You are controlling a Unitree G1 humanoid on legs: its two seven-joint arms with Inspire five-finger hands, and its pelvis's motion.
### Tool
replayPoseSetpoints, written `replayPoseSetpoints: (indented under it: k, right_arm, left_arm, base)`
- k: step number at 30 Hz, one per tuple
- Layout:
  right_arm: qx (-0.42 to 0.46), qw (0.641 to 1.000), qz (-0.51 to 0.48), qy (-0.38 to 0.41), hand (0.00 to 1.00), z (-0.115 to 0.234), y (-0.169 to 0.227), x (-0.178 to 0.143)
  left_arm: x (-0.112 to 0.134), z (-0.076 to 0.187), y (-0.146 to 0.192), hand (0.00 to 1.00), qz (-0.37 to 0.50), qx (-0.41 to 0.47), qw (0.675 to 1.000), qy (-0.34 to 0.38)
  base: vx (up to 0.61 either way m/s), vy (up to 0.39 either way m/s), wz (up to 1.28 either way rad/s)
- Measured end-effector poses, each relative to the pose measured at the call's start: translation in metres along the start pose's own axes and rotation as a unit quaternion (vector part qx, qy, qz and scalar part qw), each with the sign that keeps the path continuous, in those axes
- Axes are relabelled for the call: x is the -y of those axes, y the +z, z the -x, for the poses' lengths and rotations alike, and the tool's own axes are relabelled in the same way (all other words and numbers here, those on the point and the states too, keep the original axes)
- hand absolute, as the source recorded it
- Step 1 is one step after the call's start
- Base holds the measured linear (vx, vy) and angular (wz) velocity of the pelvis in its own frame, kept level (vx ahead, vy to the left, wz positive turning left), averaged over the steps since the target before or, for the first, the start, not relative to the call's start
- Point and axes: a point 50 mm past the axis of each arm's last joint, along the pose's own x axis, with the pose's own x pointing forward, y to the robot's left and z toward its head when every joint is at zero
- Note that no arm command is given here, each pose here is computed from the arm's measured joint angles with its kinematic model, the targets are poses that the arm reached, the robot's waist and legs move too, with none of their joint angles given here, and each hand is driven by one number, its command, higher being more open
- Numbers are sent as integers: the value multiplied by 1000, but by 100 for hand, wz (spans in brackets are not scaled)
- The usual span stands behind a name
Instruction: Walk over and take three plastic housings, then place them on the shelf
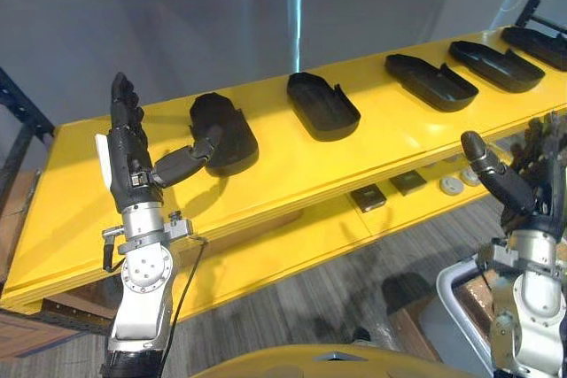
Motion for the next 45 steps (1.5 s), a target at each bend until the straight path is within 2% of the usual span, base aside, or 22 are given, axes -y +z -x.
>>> replayPoseSetpoints:
  k: [5, 11, 14, 16, 19, 23, 25, 30, 33, 40, 45]
  right_arm:
    - [22, 1000, -14, 15, 100, -1, 9, -8]
    - [21, 997, 17, 67, 100, -1, 8, -27]
    - [24, 996, 25, 85, 100, -4, 9, -31]
    - [27, 996, 24, 87, 100, -5, 11, -31]
    - [21, 996, 21, 89, 100, -5, 9, -31]
    - [7, 995, -6, 102, 100, -2, 6, -34]
    - [0, 992, -31, 119, 100, 1, 3, -41]
    - [24, 972, -79, 218, 100, 10, 5, -78]
    - [54, 955, -109, 270, 100, 4, 15, -107]
    - [82, 931, -127, 333, 100, -9, 23, -150]
    - [70, 936, -122, 323, 100, -29, 16, -163]
  left_arm:
    - [5, -6, 2, 100, -125, 26, 988, -82]
    - [7, -22, 4, 100, -248, 35, 948, -195]
    - [9, -36, 9, 100, -266, 33, 932, -244]
    - [9, -46, 12, 100, -230, 5, 934, -274]
    - [10, -50, 8, 100, -192, -32, 940, -280]
    - [10, -49, 2, 100, -150, -57, 953, -257]
    - [12, -44, -2, 100, -122, -64, 966, -219]
    - [16, -14, -5, 100, -12, -54, 994, -98]
    - [14, -7, 3, 100, 19, -25, 998, -46]
    - [10, -6, 19, 100, 53, 28, 998, 13]
    - [7, -5, 18, 100, 72, 21, 997, 27]
  base:
    - [39, 3, -16]
    - [28, 1, -1]
    - [12, 1, 0]
    - [0, 0, 0]
    - [0, 0, 0]
    - [4, 1, -1]
    - [0, 0, 0]
    - [7, -1, 12]
    - [16, -5, 33]
    - [29, 6, 34]
    - [11, 5, 21]
